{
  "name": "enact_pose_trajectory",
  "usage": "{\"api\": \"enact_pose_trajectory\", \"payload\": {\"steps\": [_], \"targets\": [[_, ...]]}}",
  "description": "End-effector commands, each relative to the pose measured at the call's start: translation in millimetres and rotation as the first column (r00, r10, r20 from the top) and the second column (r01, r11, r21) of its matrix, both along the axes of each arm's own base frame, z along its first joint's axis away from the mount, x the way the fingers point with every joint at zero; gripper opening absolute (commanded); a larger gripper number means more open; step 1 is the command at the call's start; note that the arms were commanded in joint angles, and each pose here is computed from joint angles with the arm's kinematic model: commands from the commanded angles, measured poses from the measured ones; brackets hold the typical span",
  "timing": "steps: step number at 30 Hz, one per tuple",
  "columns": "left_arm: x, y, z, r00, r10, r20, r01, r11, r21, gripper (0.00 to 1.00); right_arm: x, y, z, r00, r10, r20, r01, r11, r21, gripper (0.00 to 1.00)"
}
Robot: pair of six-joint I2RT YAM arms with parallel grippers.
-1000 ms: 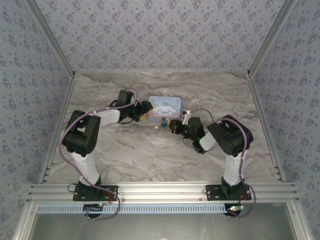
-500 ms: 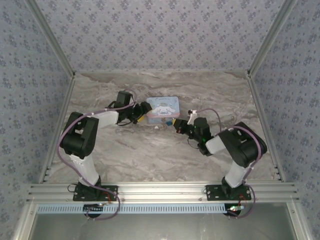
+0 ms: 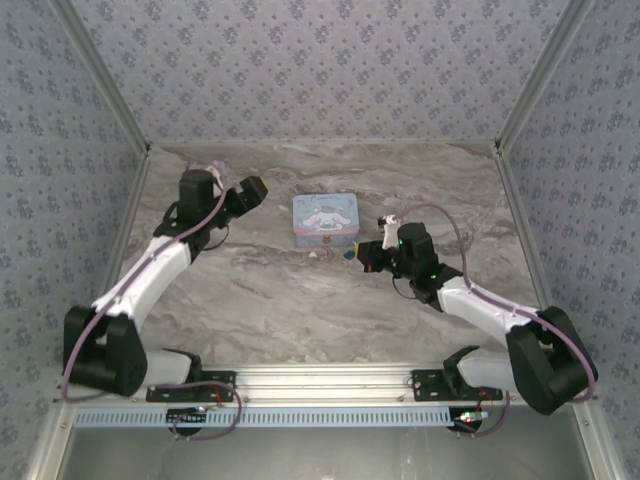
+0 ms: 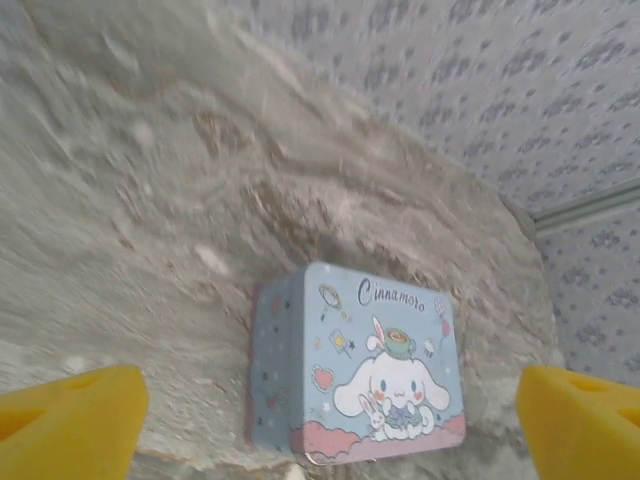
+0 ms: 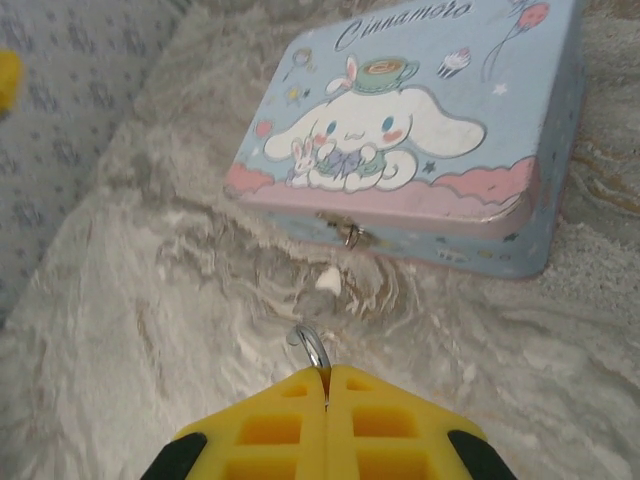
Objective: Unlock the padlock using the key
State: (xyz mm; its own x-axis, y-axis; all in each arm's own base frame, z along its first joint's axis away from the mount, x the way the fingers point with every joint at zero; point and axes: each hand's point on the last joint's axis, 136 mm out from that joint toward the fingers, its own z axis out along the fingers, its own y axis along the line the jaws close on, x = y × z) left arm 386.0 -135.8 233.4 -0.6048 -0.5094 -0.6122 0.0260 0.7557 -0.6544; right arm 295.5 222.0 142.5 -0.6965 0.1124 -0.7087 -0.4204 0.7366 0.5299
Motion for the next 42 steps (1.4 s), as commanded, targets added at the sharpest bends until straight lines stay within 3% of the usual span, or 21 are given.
{"api": "enact_pose_trajectory", "payload": {"steps": [1,6,11,24,28,37,42], "targets": [[-10,35,15,0.987,0.118,0.105,-0.131,0.983,0.127,0.99,-36,-3,-14,0.981,0.110,-0.161,-0.129,0.985,-0.113,0.01],[-30,62,42,0.957,0.197,0.212,-0.233,0.959,0.160,0.99,-78,4,-29,0.925,0.195,-0.325,-0.266,0.945,-0.189,0.01],[-39,77,48,0.942,0.239,0.236,-0.285,0.941,0.182,0.99,-104,14,-52,0.867,0.212,-0.450,-0.334,0.919,-0.211,0.01],[-42,77,48,0.942,0.248,0.227,-0.288,0.943,0.164,0.99,-95,34,-102,0.806,0.188,-0.562,-0.338,0.924,-0.176,0.02],[-42,77,44,0.945,0.246,0.217,-0.285,0.944,0.168,0.99,-93,37,-107,0.800,0.190,-0.569,-0.344,0.922,-0.176,0.07],[-45,81,53,0.942,0.237,0.236,-0.287,0.936,0.206,0.99,-70,18,-77,0.892,0.130,-0.434,-0.265,0.926,-0.267,0.34],[-53,93,57,0.927,0.265,0.265,-0.331,0.910,0.250,0.99,-34,-25,-31,0.984,-0.015,-0.179,-0.062,0.907,-0.416,0.40]]}}
